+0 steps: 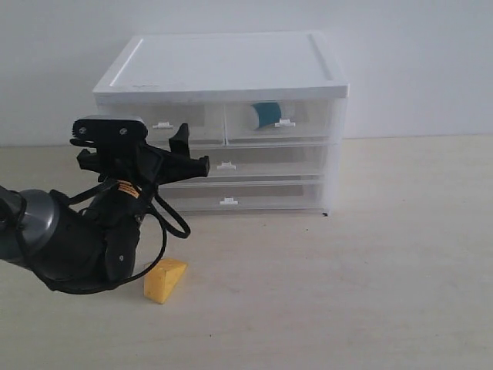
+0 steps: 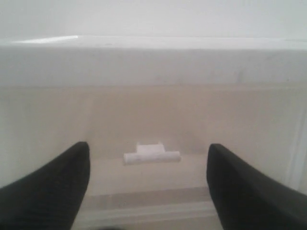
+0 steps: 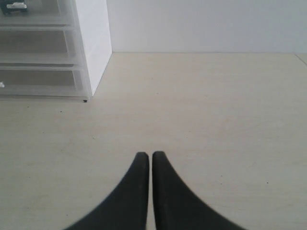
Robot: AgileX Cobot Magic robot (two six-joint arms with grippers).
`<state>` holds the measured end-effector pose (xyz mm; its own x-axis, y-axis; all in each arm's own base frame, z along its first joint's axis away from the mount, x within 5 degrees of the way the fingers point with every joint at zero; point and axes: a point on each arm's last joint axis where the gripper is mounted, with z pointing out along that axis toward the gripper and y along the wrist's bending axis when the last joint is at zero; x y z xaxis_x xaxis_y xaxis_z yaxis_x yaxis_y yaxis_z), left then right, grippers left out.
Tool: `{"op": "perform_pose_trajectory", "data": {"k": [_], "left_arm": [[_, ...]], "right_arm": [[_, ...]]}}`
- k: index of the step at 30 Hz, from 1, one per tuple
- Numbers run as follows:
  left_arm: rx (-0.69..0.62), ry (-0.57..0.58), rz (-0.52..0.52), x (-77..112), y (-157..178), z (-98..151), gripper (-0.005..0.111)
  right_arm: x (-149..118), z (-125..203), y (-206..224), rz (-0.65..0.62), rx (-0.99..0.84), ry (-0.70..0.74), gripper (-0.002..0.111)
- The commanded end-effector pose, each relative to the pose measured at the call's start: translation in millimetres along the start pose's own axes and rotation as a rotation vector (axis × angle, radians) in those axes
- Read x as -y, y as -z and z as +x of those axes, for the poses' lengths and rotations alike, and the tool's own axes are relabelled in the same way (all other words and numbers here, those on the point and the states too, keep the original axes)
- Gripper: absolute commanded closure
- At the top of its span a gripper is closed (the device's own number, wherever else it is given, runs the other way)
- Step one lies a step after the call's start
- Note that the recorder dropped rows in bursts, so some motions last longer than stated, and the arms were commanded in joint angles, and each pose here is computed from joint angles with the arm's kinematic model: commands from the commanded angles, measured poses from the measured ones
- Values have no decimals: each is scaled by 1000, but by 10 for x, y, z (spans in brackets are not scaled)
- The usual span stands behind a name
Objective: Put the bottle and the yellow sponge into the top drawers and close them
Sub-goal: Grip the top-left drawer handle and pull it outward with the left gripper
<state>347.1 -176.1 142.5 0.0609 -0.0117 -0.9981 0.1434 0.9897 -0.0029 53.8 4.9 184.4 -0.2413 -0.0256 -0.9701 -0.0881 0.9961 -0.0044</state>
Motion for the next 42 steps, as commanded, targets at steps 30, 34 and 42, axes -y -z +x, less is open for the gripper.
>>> {"op": "perform_pose_trajectory", "data": {"k": [30, 34, 42], "left_arm": [[-13, -17, 30, 102, 375, -165, 103], [-30, -1, 14, 137, 530, -217, 103], [-93, -8, 2, 152, 990, -274, 103]], "right_arm": [[3, 8, -1, 4, 5, 4, 108], [3, 8, -1, 4, 5, 4, 108], [3, 8, -1, 4, 5, 4, 108]]}}
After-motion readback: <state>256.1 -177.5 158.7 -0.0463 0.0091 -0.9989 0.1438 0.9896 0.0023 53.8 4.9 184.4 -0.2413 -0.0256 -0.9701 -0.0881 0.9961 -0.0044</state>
